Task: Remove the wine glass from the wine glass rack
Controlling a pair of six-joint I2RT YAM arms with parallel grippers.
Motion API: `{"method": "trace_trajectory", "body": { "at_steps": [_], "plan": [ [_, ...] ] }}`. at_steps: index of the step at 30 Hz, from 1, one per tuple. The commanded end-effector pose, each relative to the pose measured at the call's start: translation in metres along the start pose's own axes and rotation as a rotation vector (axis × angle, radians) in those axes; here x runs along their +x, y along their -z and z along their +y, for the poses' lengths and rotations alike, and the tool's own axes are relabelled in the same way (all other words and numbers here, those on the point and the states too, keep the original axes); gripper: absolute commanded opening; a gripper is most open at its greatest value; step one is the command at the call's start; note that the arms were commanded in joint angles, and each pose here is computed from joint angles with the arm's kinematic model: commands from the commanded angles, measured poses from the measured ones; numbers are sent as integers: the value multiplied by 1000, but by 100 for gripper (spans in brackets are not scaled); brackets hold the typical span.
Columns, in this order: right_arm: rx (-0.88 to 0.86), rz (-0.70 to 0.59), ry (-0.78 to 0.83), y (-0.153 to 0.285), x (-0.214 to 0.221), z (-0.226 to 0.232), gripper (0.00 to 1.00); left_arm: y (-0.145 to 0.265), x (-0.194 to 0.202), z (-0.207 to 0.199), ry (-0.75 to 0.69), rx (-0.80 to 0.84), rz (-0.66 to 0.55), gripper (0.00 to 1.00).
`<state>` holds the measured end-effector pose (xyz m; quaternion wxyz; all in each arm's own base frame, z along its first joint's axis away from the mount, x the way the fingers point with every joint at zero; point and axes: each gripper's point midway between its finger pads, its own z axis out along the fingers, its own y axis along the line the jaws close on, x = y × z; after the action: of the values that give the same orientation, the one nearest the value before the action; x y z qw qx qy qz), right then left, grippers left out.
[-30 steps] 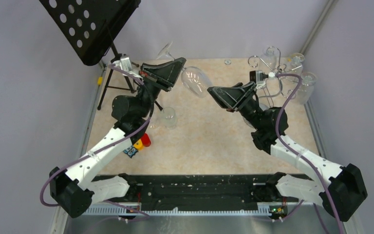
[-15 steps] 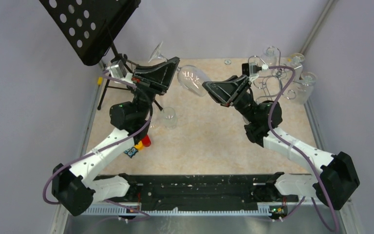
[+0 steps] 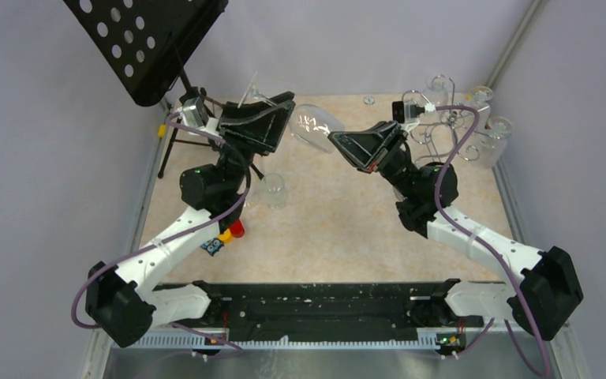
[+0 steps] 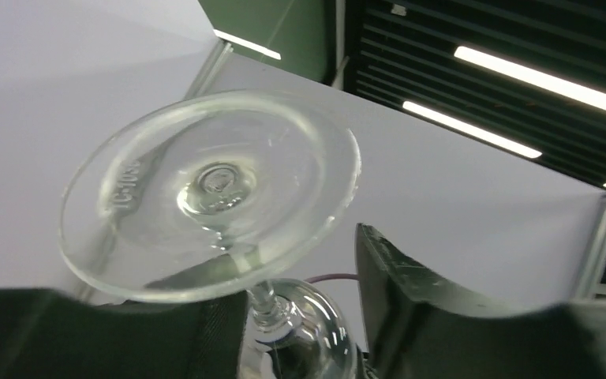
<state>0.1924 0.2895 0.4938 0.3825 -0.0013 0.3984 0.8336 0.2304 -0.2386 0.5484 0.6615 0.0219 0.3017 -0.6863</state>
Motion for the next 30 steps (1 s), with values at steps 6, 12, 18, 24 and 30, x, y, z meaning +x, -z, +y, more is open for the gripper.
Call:
{"method": "trace_trajectory", "body": {
  "at_steps": [6, 12, 18, 24, 30],
  "plan": [
    [106, -51, 241, -23, -22, 6, 0, 10, -1, -1, -62, -119, 93, 74],
    [282, -114, 386, -19, -44, -15, 0, 37, -2, 30, -111, -341, 123, 78],
    [474, -149, 523, -8, -66, -30, 0, 58, 3, 48, -164, -452, 179, 79],
    [742, 71, 682, 8, -63, -60, 0, 83, -3, 69, -312, -587, 237, 79],
    [908, 234, 757, 32, -59, -87, 0, 88, -9, 77, -431, -635, 290, 79]
  ]
}}
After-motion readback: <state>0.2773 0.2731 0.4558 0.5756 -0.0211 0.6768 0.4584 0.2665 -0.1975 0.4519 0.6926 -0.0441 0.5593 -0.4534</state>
